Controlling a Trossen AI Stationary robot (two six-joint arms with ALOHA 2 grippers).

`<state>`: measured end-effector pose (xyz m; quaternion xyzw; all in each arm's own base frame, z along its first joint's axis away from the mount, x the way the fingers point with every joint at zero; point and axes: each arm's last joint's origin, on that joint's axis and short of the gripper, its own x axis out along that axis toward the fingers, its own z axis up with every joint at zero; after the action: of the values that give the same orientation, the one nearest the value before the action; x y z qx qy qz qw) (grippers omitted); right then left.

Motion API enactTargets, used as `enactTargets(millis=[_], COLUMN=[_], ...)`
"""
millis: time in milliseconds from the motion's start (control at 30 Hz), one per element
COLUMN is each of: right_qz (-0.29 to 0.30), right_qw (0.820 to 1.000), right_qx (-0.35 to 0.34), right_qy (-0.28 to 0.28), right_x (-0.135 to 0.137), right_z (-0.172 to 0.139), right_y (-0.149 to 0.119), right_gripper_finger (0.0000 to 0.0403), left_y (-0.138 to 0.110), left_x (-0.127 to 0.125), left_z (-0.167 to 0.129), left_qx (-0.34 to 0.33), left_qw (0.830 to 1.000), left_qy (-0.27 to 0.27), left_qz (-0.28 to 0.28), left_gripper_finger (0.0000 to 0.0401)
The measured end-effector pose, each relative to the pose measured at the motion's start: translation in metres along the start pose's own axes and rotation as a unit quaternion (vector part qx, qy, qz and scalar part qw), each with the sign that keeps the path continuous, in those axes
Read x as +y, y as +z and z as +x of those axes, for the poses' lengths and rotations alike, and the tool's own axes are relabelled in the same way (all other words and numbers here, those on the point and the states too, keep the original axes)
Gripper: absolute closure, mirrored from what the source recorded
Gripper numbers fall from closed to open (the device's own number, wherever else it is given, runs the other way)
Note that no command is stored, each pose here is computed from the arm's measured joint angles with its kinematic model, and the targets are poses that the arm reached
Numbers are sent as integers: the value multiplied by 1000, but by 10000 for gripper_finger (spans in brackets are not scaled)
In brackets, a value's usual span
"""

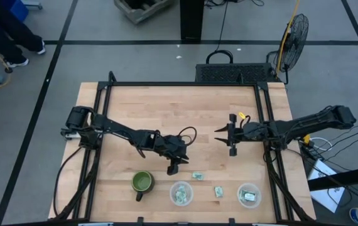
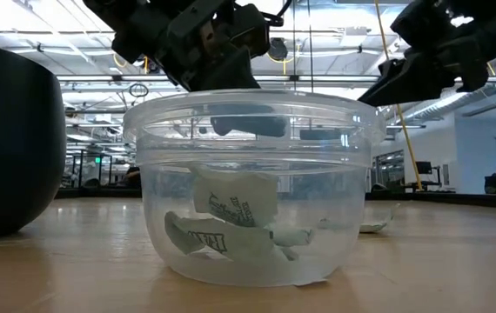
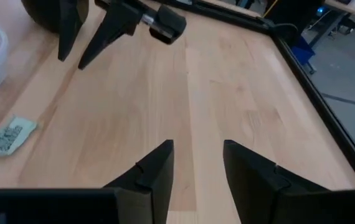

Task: Pick and place Stevia / Truvia into bins
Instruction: Put the green stevia packet into the right transparent container

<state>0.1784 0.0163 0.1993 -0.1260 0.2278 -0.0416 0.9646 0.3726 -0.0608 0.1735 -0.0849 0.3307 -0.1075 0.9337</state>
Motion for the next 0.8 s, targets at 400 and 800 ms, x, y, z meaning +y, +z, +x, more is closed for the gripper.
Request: enactTargets(millis=[400, 800], right_qz=[52, 47], right_qw=[994, 962], right_qx=[-30, -17], right_qy=[96, 268], right_x=[4, 17], right_z=[-5, 2], right_y=[4, 0], right_gripper_finger=[272, 273], left_y=[7, 18], left_x=[11, 13], left_z=[-2, -3], left_qx=[-32, -85], left_qw=[999, 995], left_qy=[12, 37], left_qz=[9, 28], left_gripper_finger=[313, 313])
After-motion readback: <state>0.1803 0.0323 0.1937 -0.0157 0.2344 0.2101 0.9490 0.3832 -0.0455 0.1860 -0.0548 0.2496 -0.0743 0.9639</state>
